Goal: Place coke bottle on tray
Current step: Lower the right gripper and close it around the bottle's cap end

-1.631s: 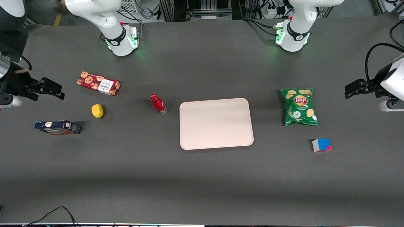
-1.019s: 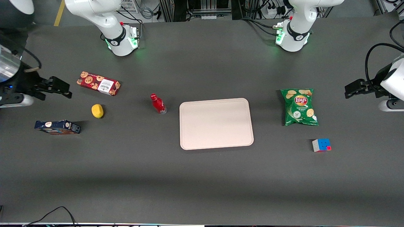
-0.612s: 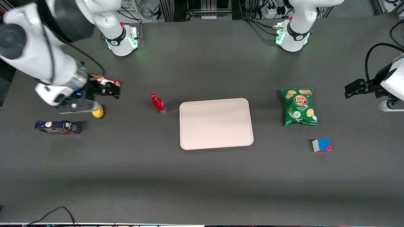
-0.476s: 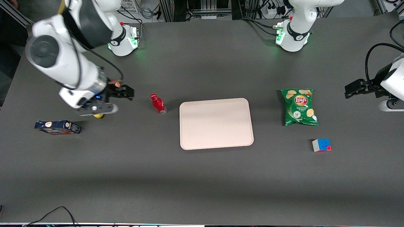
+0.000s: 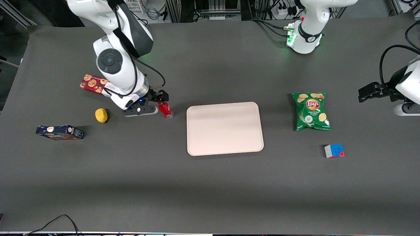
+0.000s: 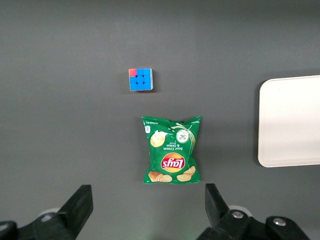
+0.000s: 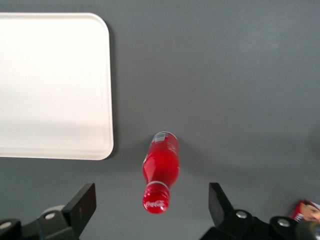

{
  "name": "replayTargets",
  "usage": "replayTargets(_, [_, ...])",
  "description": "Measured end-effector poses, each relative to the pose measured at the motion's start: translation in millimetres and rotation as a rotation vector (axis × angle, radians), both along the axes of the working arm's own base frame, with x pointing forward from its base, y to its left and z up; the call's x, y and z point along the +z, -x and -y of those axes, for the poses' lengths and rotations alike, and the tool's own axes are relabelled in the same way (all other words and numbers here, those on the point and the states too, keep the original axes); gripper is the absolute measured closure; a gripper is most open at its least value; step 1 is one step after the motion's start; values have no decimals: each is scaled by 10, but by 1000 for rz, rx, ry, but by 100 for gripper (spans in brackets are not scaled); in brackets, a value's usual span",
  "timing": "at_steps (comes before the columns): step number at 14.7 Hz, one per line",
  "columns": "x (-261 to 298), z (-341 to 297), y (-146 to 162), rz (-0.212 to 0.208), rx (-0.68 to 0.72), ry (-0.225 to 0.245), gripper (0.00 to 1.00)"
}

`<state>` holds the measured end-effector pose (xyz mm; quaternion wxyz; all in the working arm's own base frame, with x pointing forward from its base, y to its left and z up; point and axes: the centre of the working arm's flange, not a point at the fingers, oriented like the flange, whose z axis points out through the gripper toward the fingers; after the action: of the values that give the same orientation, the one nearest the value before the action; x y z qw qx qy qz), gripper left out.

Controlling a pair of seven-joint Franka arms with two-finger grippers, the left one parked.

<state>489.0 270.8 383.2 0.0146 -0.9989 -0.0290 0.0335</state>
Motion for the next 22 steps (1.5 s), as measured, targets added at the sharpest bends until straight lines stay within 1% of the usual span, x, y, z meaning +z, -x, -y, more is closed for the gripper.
replayTargets(1, [-110,-27,73,6,0,-2,0])
replayTargets(3, [-297,-32,205,4,2,1,0])
replayTargets(5, [-403,7,288,4,2,7,0])
replayTargets(7, [-493,53,358,15,-1,6,0])
replayTargets(11, [-599,95,434,24,-2,5,0])
replayTargets(14, [-614,96,440,32,-5,1,4])
replayTargets(16, [-621,98,444,31,-6,2,23])
replayTargets(17, [-626,99,448,31,-6,2,37])
replayTargets(20, [-632,90,450,34,-5,0,67])
replayTargets(22, [-631,90,449,34,-5,0,68])
